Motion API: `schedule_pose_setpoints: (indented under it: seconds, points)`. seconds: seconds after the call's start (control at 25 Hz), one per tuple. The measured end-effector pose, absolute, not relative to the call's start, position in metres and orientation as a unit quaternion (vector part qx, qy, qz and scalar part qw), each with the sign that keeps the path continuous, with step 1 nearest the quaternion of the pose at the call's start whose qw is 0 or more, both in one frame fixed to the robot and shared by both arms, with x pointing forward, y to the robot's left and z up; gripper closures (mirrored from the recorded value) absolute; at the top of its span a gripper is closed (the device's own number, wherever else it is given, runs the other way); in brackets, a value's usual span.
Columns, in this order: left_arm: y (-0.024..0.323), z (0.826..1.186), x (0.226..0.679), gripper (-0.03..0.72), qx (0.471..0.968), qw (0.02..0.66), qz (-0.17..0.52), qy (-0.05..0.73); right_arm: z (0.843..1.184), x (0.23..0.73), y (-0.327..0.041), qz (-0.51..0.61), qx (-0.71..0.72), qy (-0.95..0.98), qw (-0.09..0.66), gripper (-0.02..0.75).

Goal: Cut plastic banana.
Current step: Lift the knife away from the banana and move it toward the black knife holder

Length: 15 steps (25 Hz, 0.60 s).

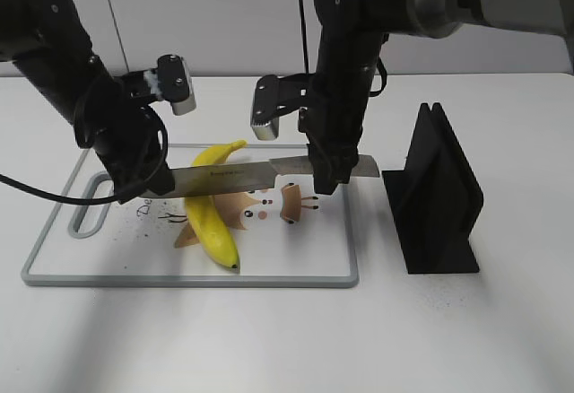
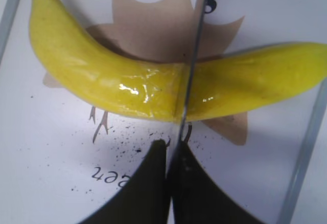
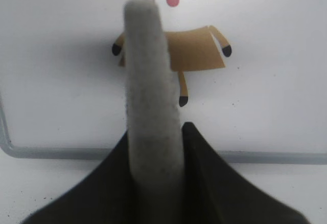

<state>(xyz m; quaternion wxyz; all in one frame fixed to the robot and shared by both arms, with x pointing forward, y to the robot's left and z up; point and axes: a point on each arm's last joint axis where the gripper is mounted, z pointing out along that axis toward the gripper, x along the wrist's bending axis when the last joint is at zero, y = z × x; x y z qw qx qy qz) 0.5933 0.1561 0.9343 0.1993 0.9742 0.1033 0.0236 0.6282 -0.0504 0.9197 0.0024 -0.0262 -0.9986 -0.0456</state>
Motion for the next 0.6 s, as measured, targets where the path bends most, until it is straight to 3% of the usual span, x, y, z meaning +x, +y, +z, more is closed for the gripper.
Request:
schedule_pose_setpoints:
  seconds: [0.6]
  points:
    - [0.1576, 0.9435, 0.5904, 0.697, 0.974, 0.198, 0.042, 0.103, 0.9274, 0.6291, -0.0492, -0.05, -0.026, -0.998, 0.0, 0.542]
